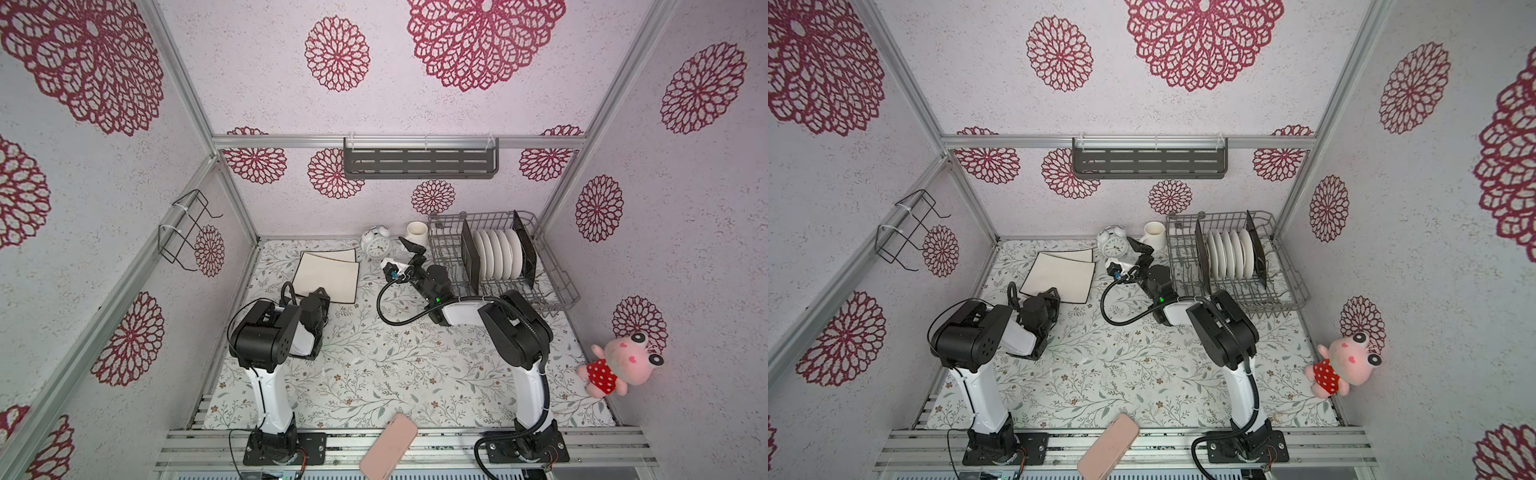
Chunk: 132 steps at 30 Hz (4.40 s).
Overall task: Unload the plates from the dish rack
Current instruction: Place the plate on the plate, then move a plate.
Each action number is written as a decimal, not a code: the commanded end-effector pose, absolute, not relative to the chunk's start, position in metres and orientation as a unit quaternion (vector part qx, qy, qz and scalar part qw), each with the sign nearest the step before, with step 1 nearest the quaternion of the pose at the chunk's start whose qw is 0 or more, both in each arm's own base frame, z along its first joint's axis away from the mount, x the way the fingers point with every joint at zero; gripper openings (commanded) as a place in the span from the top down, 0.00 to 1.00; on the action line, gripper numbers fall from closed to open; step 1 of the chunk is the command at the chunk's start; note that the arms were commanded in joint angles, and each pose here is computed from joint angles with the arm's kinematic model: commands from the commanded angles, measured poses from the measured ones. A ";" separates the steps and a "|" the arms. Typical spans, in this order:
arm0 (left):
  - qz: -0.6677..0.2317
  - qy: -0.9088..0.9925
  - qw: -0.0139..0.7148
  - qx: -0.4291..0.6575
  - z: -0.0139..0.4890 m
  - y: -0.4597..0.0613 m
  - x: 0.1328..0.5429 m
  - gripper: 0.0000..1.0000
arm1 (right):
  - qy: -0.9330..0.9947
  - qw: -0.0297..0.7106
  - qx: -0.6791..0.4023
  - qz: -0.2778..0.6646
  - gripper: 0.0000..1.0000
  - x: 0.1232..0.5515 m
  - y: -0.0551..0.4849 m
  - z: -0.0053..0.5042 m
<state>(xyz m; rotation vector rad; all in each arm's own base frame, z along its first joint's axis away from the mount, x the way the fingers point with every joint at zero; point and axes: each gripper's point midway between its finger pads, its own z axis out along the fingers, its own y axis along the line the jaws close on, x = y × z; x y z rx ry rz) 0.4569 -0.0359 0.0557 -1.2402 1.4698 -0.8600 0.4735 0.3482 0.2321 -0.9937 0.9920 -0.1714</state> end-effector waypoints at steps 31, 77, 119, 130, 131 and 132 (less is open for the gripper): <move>-0.367 0.599 0.454 -0.547 0.043 -0.051 0.508 1.00 | 0.486 0.797 -0.353 -0.065 0.01 0.427 0.290 0.296; -0.289 0.636 0.347 -0.626 -0.025 -0.011 0.463 0.80 | 0.504 0.771 -0.372 -0.114 0.01 0.434 0.289 0.264; -0.161 0.846 0.270 -0.430 0.078 -0.016 0.443 0.02 | 0.711 0.579 -0.296 0.267 0.22 0.385 0.303 0.298; -0.239 0.839 0.271 -0.407 0.088 -0.047 0.451 0.27 | 0.739 0.564 -0.252 0.270 0.27 0.368 0.261 0.311; -0.240 0.839 0.271 -0.407 0.085 -0.049 0.452 0.27 | 0.739 0.564 -0.253 0.267 0.27 0.367 0.260 0.311; -0.239 0.838 0.269 -0.410 0.082 -0.050 0.454 0.27 | 0.740 0.565 -0.254 0.261 0.27 0.367 0.258 0.311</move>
